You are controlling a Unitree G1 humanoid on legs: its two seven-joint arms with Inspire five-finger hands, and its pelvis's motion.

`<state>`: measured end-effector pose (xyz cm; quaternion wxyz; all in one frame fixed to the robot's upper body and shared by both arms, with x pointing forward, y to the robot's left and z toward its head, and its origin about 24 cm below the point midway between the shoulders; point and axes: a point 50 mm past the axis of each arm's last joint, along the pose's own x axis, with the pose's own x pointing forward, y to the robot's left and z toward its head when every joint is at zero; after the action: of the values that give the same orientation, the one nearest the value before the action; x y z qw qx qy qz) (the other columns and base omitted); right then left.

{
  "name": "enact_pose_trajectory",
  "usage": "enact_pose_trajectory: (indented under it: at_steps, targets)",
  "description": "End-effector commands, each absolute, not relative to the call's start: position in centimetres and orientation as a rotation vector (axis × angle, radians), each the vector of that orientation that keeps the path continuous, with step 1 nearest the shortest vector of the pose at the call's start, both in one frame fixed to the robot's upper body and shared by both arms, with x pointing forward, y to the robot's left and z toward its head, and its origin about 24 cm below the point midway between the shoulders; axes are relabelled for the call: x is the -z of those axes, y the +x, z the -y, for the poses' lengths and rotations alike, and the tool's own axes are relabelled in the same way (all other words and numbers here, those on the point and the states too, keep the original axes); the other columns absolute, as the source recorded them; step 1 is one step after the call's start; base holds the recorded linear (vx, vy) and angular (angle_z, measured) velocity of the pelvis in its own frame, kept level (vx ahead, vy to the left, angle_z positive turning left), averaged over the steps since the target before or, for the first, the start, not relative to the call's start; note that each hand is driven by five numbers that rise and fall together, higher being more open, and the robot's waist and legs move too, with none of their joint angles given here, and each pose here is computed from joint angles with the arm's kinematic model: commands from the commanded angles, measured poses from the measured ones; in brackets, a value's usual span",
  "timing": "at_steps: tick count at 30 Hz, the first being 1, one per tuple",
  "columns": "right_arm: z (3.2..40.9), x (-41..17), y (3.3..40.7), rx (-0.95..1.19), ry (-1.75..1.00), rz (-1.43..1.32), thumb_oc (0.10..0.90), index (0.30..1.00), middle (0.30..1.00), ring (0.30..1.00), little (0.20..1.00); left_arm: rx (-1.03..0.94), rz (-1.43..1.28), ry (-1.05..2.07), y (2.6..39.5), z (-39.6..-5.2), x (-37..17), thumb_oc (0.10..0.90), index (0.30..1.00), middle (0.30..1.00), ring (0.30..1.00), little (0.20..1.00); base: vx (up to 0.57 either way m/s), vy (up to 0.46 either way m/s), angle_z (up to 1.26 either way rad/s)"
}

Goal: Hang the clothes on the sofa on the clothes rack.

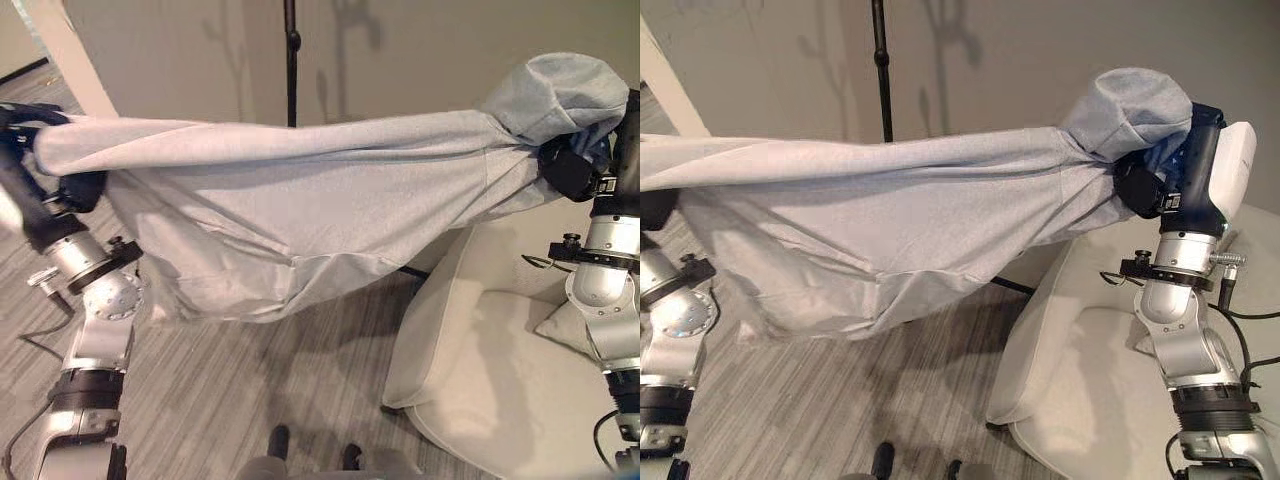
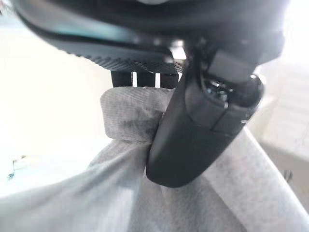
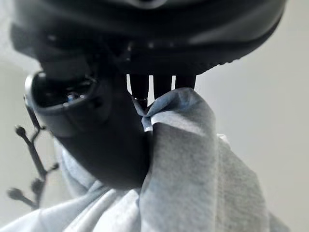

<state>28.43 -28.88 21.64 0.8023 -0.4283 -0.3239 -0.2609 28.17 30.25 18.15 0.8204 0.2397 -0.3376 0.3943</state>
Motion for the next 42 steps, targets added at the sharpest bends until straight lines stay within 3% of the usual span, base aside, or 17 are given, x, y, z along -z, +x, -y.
enact_pose_trajectory:
  at_steps: [1,9,15,27,33,36,42]
  targets:
    - [29.1,-28.2,28.5,0.698,-0.98,0.925,0.4,0.3,0.3,0.3,0.3,-0.895,0.898,0.543,28.4,-31.5,-23.8,0.4,0.3,0.3,0.3,0.3,0.33,-0.093,-0.01]
    - [29.2,-31.9,29.4,0.74,-1.122,0.99,0.4,0.3,0.3,0.3,0.3,-0.964,0.875,0.577,29.5,-33.7,-26.7,0.4,0.3,0.3,0.3,0.3,0.16,-0.081,0.0]
    - [29.0,-34.0,29.8,0.793,-1.199,1.04,0.4,0.3,0.3,0.3,0.3,-1.051,0.845,0.649,28.2,-36.2,-27.6,0.4,0.3,0.3,0.3,0.3,0.28,0.116,-0.32]
    - [29.7,-35.1,32.1,0.829,-1.427,0.899,0.4,0.3,0.3,0.3,0.3,-1.069,0.754,0.838,28.3,-38.0,-29.2,0.4,0.3,0.3,0.3,0.3,0.33,0.157,-0.42]
    - [31.8,-37.6,30.9,0.977,-1.489,0.874,0.4,0.3,0.3,0.3,0.3,-1.176,0.775,0.895,26.3,-40.0,-32.3,0.4,0.3,0.3,0.3,0.3,0.17,0.15,-0.02]
    - [34.8,-39.5,28.7,1.129,-1.483,0.818,0.4,0.3,0.3,0.3,0.3,-1.254,0.798,0.885,24.3,-41.4,-33.8,0.4,0.3,0.3,0.3,0.3,0.14,0.151,-0.13]
    - [37.1,-38.8,28.3,1.146,-1.451,0.703,0.4,0.3,0.3,0.3,0.3,-1.247,0.676,0.88,24.5,-42.9,-32.5,0.4,0.3,0.3,0.3,0.3,0.06,0.086,-0.03]
